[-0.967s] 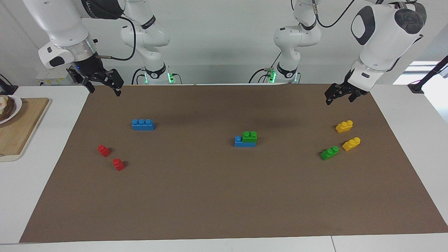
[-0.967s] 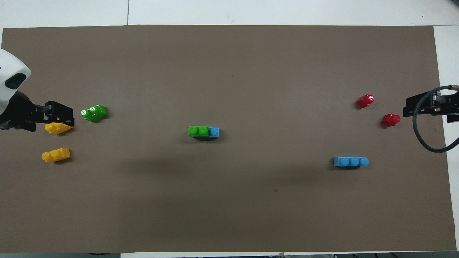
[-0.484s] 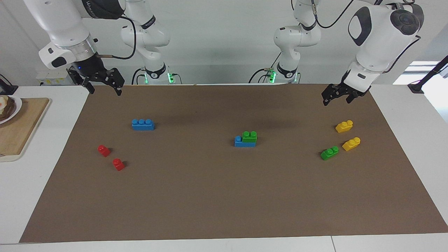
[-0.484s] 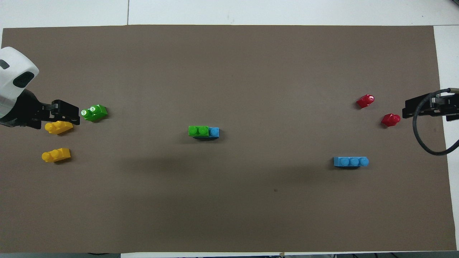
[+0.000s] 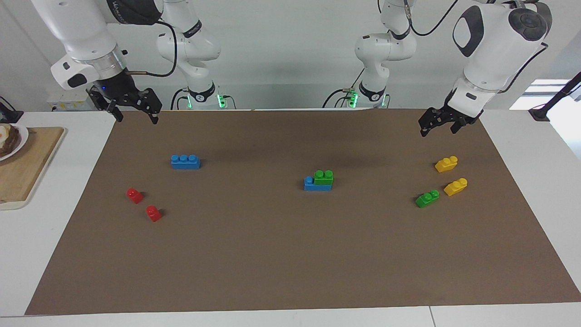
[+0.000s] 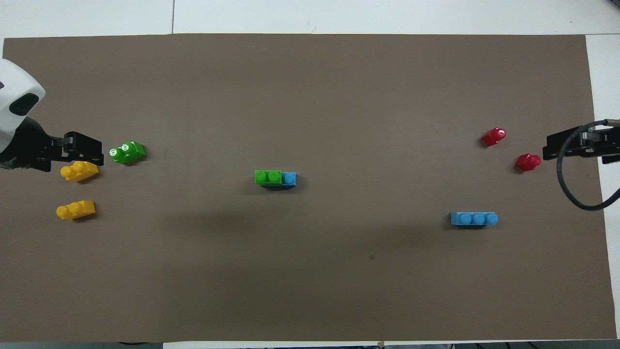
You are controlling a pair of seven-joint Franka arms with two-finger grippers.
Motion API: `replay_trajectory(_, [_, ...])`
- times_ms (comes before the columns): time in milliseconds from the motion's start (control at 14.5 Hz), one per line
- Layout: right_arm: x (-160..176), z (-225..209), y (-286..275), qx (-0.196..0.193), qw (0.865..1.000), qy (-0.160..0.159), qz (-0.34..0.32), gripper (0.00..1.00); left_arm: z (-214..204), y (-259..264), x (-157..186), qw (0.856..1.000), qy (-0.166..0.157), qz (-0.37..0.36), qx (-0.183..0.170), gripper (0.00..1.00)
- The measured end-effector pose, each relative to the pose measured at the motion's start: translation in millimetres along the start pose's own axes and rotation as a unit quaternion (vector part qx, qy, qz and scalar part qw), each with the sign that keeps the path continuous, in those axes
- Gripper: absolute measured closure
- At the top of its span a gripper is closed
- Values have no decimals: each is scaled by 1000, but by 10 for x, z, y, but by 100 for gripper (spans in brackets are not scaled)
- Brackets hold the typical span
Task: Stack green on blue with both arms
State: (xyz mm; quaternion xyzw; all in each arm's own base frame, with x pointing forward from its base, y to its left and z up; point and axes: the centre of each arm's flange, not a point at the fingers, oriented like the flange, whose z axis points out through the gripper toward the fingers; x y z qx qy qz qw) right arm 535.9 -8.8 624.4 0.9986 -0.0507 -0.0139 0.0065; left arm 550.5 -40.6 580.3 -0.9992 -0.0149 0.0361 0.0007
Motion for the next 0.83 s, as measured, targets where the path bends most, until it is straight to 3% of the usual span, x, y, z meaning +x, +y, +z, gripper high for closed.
replay_trajectory(829, [-1, 0, -8, 0, 1000, 0, -1, 0, -126, -37, 10, 1000, 13, 10, 6, 0])
